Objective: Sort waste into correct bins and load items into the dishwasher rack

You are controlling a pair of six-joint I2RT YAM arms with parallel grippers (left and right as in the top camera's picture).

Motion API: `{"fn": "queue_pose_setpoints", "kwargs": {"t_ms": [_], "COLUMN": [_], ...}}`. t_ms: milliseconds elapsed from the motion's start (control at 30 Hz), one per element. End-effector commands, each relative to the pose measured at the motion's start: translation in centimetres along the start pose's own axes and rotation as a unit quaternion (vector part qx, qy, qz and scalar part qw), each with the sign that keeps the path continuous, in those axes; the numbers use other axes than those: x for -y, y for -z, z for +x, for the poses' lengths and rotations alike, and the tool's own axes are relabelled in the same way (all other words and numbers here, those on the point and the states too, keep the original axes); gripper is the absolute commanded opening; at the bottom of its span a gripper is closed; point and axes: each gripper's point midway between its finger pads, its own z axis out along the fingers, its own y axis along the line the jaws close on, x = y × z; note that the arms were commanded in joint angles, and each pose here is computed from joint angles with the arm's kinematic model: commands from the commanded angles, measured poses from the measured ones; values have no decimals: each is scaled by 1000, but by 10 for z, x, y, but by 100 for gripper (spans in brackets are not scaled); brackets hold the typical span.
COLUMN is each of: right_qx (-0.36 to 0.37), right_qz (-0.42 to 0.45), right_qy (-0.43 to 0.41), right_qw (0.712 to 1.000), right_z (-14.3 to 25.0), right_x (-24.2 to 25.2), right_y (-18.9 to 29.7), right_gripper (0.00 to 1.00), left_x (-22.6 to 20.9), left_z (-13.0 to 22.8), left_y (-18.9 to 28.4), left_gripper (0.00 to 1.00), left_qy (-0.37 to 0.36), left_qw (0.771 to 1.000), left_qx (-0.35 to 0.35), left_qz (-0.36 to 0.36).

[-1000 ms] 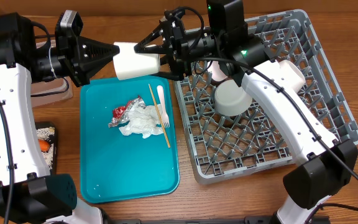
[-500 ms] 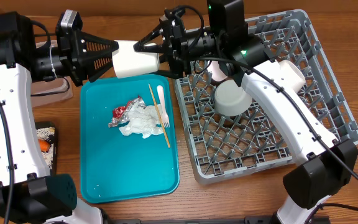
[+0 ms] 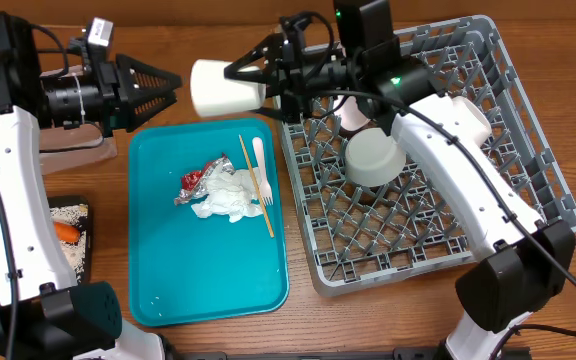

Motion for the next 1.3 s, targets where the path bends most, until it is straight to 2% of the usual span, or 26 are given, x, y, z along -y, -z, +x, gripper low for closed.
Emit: {"fn": "queue_pose_setpoints", "kwargs": {"t_ms": [0, 233, 500, 667, 733, 833, 1033, 1267], "right_qx": [55, 139, 235, 306, 337, 357, 367, 376], "right_qz": [14, 84, 200, 303, 355, 406, 483, 552], "right_qy": [50, 64, 32, -26, -60, -88, -114, -127], "right_qw": [997, 985, 951, 902, 870, 836, 787, 733], "right_z": [-19, -55, -92, -102, -98, -90, -72, -60], "right_x": [-5, 31, 93, 147, 171, 193, 216, 227], "right_y": [14, 49, 139, 226, 270, 308, 351, 376], "right_gripper": [36, 36, 36, 36, 36, 36, 37, 38], "left_x": [-17, -64, -86, -96, -100, -104, -103, -103], "left_z": [-7, -15, -16, -16, -16, -16, -20, -20], "left_y": [9, 24, 35, 37, 36, 33, 28, 28], "left_gripper": [43, 49, 57, 60, 61, 62, 63, 65], "left_qy": [-14, 14, 21, 27, 31, 31, 25, 25], "left_qw": [997, 975, 957, 951, 950, 950, 951, 951], "left_qx": [31, 62, 72, 72, 69, 67, 67, 68], "left_qz": [-72, -213, -279, -300, -302, -302, -300, -301]}}
